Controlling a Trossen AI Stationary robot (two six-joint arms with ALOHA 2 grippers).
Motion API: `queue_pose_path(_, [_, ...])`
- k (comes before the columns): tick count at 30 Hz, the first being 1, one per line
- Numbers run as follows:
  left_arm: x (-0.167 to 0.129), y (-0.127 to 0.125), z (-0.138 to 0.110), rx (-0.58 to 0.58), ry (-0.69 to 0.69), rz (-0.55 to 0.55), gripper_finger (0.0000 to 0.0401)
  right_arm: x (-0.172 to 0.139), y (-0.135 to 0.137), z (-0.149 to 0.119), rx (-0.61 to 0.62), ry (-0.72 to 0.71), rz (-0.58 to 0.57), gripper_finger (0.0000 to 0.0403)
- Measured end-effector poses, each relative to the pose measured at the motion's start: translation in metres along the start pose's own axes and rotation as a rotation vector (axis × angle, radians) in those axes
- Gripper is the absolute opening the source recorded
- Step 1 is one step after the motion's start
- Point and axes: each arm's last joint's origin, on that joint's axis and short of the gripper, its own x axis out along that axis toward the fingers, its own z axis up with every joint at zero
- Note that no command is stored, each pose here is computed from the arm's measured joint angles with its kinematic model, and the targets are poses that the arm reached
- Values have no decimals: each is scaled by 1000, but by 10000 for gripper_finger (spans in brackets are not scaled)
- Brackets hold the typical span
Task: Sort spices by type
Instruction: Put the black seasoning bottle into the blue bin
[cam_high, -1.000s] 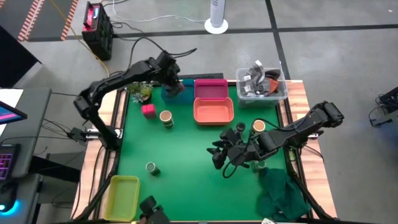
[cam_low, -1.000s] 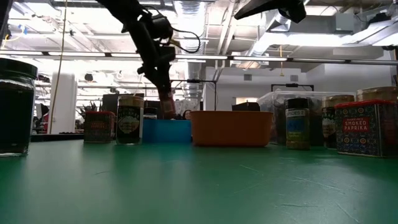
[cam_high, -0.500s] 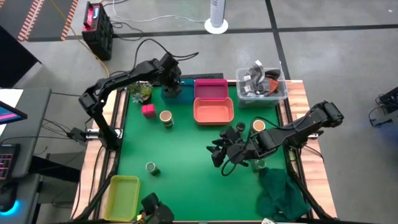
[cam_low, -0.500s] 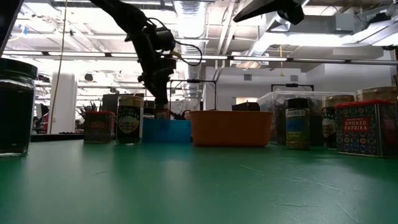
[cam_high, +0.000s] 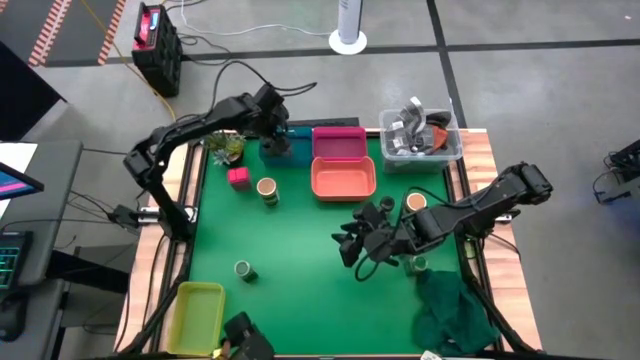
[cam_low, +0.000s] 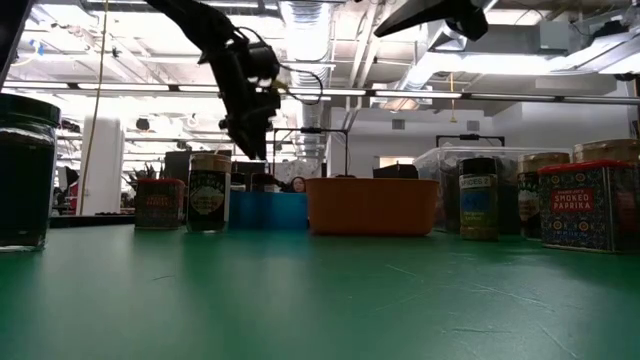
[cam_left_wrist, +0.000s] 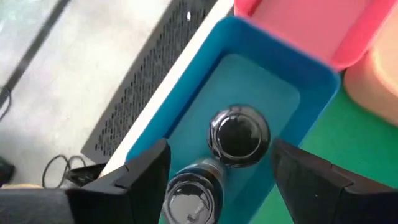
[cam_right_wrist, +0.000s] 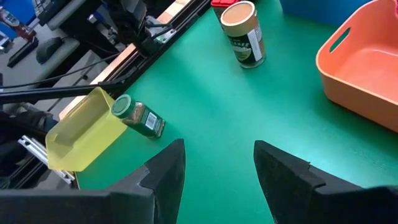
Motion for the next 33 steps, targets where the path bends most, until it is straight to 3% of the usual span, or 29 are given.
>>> queue_pose_path(7, [-54,-9,4,94,-164,-56,254,-1,-5,-2,-18,26,-39,218])
queue_pose_path(10, [-74,-23,2,111,-205,-142,250,-2,-12,1,-3,45,-86,218])
queue_pose_path(19, [-121,-82,-6,162,-271,-434,249,-20,-46,30,-150,257,-408,218])
queue_pose_path(23, [-137,-103,-11,185,-286,-503,249,-17,-64,39,-213,397,-464,221])
queue_pose_path(28, [-150,-117,-16,198,-298,-549,249,-10,-78,52,-262,524,-430,253])
queue_pose_path(33, [-161,-116,-22,193,-299,-560,249,-4,-99,54,-248,607,-497,302])
